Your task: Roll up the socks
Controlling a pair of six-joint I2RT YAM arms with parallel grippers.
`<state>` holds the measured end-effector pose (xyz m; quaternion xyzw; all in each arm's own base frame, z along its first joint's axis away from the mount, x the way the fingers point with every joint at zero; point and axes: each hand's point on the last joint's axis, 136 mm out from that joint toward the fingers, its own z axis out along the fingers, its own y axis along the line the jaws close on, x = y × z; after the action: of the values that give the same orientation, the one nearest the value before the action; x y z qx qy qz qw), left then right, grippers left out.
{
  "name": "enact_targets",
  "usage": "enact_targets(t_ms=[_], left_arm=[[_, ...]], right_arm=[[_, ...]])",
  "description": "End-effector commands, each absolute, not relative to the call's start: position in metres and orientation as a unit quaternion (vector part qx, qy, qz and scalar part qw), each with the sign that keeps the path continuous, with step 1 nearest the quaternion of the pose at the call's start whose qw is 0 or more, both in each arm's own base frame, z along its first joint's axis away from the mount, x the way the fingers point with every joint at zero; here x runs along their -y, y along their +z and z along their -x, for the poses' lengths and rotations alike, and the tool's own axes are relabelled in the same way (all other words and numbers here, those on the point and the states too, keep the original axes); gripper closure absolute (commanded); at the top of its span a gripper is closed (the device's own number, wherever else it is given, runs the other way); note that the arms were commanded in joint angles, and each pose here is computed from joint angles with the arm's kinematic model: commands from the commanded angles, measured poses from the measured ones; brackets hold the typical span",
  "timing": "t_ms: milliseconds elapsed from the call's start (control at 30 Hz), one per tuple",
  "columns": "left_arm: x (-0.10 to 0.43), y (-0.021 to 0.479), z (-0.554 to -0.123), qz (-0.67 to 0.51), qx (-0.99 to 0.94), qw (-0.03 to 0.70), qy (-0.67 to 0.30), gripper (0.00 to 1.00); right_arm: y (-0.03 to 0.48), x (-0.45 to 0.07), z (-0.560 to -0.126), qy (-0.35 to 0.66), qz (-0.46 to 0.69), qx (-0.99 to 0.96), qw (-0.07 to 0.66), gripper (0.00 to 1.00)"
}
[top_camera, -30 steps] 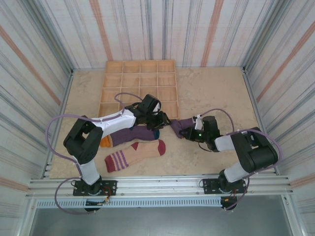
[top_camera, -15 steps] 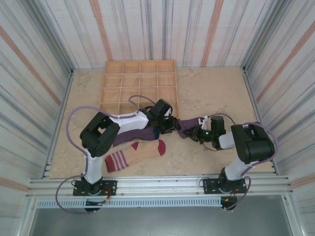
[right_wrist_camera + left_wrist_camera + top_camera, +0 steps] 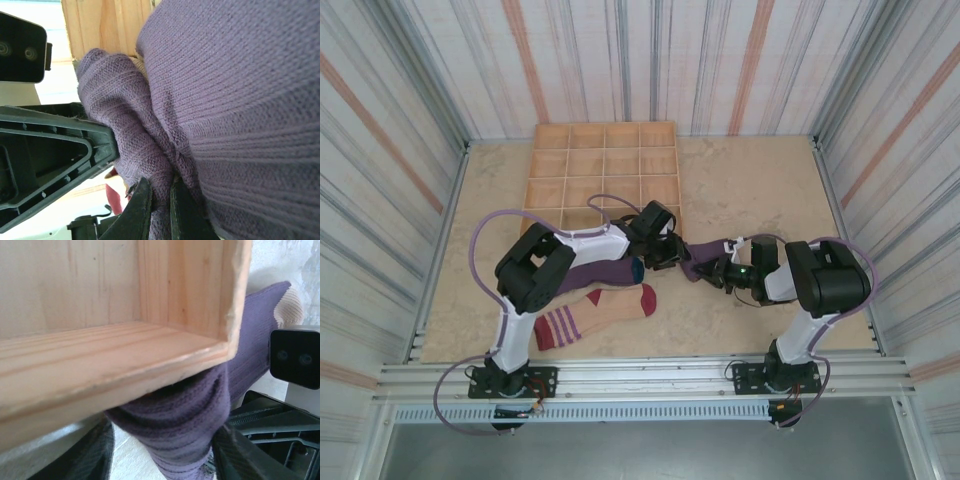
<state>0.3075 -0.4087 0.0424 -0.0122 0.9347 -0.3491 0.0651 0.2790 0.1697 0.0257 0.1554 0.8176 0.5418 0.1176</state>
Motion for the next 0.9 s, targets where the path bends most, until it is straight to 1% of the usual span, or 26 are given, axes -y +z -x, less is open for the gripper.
enact_targets(t_ms=[0, 33, 167, 267, 467, 567, 633, 733, 867], left_arm=[[0.406, 0.03, -0.31, 0.028, -0.942, 0.06, -0.328, 0.61], [0.406, 0.03, -0.309, 0.028, -0.943, 0.056, -0.328, 0.67], [0.394, 0.027, -0.304, 0.026, -0.948, 0.042, -0.314, 0.87], [0.38, 0.033, -0.302, 0.024, -0.948, 0.039, -0.314, 0.91], [0.352, 0.044, -0.295, 0.024, -0.955, 0.036, -0.292, 0.92], [0.345, 0.047, -0.288, 0.027, -0.957, 0.031, -0.286, 0.91], [0.343, 0.046, -0.285, 0.03, -0.957, 0.026, -0.286, 0.91], [0.341, 0.044, -0.282, 0.034, -0.957, 0.022, -0.287, 0.91], [0.34, 0.043, -0.28, 0.034, -0.956, 0.02, -0.289, 0.91]], right_arm=[[-0.019, -0.155, -0.257, 0.479, -0.242, -0.841, 0.061, 1.0], [-0.016, -0.154, -0.258, 0.479, -0.239, -0.842, 0.064, 0.98], [-0.001, -0.155, -0.256, 0.457, -0.203, -0.862, 0.083, 0.75], [0.013, -0.158, -0.252, 0.395, -0.145, -0.901, 0.11, 0.6], [0.064, -0.171, -0.249, 0.267, -0.013, -0.939, 0.215, 0.39], [0.084, -0.181, -0.247, 0.196, 0.057, -0.941, 0.271, 0.33], [0.092, -0.191, -0.245, 0.154, 0.102, -0.936, 0.3, 0.31], [0.095, -0.205, -0.244, 0.104, 0.151, -0.927, 0.326, 0.31], [0.09, -0.221, -0.242, 0.046, 0.199, -0.917, 0.343, 0.32]])
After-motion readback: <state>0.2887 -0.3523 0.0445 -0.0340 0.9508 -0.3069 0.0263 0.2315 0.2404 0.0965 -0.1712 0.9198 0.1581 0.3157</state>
